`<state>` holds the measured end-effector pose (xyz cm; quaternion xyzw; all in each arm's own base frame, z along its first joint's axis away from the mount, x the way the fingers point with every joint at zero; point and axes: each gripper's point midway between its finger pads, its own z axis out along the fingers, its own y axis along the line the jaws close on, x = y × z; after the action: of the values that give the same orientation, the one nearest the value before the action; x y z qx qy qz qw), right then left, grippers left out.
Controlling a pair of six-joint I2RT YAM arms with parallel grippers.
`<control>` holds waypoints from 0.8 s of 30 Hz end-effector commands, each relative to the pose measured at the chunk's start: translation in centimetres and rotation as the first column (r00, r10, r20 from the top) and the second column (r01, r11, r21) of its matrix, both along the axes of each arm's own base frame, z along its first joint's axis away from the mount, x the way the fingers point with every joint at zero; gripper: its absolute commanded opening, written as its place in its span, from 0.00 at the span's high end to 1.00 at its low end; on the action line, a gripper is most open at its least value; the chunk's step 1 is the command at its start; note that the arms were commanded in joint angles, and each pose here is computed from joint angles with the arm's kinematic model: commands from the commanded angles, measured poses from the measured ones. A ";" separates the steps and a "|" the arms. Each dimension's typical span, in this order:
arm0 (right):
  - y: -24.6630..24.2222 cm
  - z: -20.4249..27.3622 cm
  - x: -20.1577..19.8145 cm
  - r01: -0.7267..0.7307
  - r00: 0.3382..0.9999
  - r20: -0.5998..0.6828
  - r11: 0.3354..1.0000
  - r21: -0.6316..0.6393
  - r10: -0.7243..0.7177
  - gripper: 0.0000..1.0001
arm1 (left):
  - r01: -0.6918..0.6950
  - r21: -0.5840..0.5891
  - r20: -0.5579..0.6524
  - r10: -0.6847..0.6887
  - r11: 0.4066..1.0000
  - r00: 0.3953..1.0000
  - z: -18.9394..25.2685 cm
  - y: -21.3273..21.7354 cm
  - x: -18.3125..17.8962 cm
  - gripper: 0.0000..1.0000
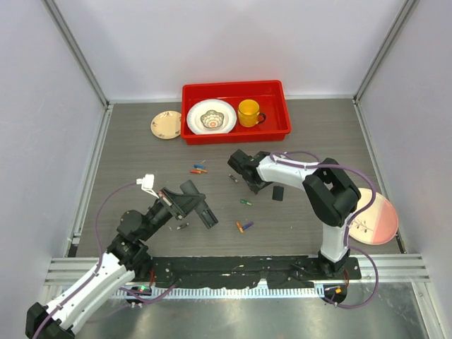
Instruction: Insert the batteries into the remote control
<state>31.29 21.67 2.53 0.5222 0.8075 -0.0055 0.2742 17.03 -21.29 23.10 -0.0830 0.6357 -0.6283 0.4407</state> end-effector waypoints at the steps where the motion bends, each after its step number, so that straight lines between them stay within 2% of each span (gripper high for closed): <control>1: -0.3 1.0 0.7 0.045 0.998 0.039 0.998 -0.045 -0.043 0.96 | -0.035 0.034 -0.030 0.036 0.999 0.999 -1.5 0.4 0.4 1.00; 4: -0.4 0.9 0.6 0.019 0.999 0.028 0.998 -0.064 -0.017 0.84 | -0.030 0.036 -0.033 0.031 0.999 0.999 -1.6 0.4 0.3 1.00; 5: -0.4 0.9 0.7 0.009 1.000 0.026 0.998 -0.065 -0.007 0.74 | -0.033 0.038 -0.037 0.034 0.999 0.999 -1.7 0.4 0.3 1.00; 7: -0.2 0.7 0.7 -0.011 1.000 0.015 0.998 -0.062 0.011 0.67 | -0.036 0.039 -0.049 0.038 0.999 0.998 -1.9 0.4 0.4 1.00; 8: -0.2 0.6 0.6 -0.027 1.000 0.008 0.997 -0.069 0.028 0.59 | -0.036 0.041 -0.053 0.038 0.999 0.998 -2.0 0.4 0.5 1.00; 11: 0.0 0.6 0.5 -0.057 0.998 -0.001 0.996 -0.065 0.057 0.50 | -0.029 0.042 -0.062 0.031 0.999 0.998 -2.1 0.2 0.5 1.00; 14: 0.5 1.6 1.0 -0.107 0.994 0.017 0.993 -0.059 0.108 0.47 | -0.021 0.045 -0.074 0.025 0.999 0.997 -2.4 0.1 0.5 1.00; 17: 0.3 4.6 1.7 -0.216 0.971 0.079 0.968 -0.126 0.227 0.45 | -0.014 0.051 -0.075 0.018 0.999 0.997 -2.4 0.0 0.5 1.00; 19: -0.4 6.9 2.0 -0.325 0.931 0.105 0.923 -0.205 0.351 0.44 | -0.014 0.053 -0.075 0.018 0.998 0.997 -2.3 -0.1 0.5 1.00; 20: -0.5 7.5 2.1 -0.382 0.905 0.101 0.894 -0.236 0.413 0.38 | -0.016 0.056 -0.076 0.020 0.998 0.997 -2.4 -0.1 0.6 1.00; 21: 0.1 8.7 2.7 -0.513 0.823 0.090 0.802 -0.307 0.561 0.36 | -0.016 0.059 -0.077 0.020 0.998 0.997 -2.4 -0.1 0.7 1.00; 23: 1.3 9.2 1.9 -0.723 0.634 0.048 0.614 -0.318 0.772 0.36 | -0.015 0.063 -0.075 0.019 0.998 0.997 -2.4 -0.2 0.7 1.00; 24: 2.4 9.8 2.3 -0.780 0.538 0.070 0.528 -0.336 0.840 0.36 | -0.014 0.072 -0.083 0.020 0.997 0.996 -2.7 -0.3 0.9 1.00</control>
<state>31.92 22.09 7.59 0.2848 0.8987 0.0170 0.3330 17.72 -21.35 19.15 -0.1088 0.6860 -0.5900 0.4117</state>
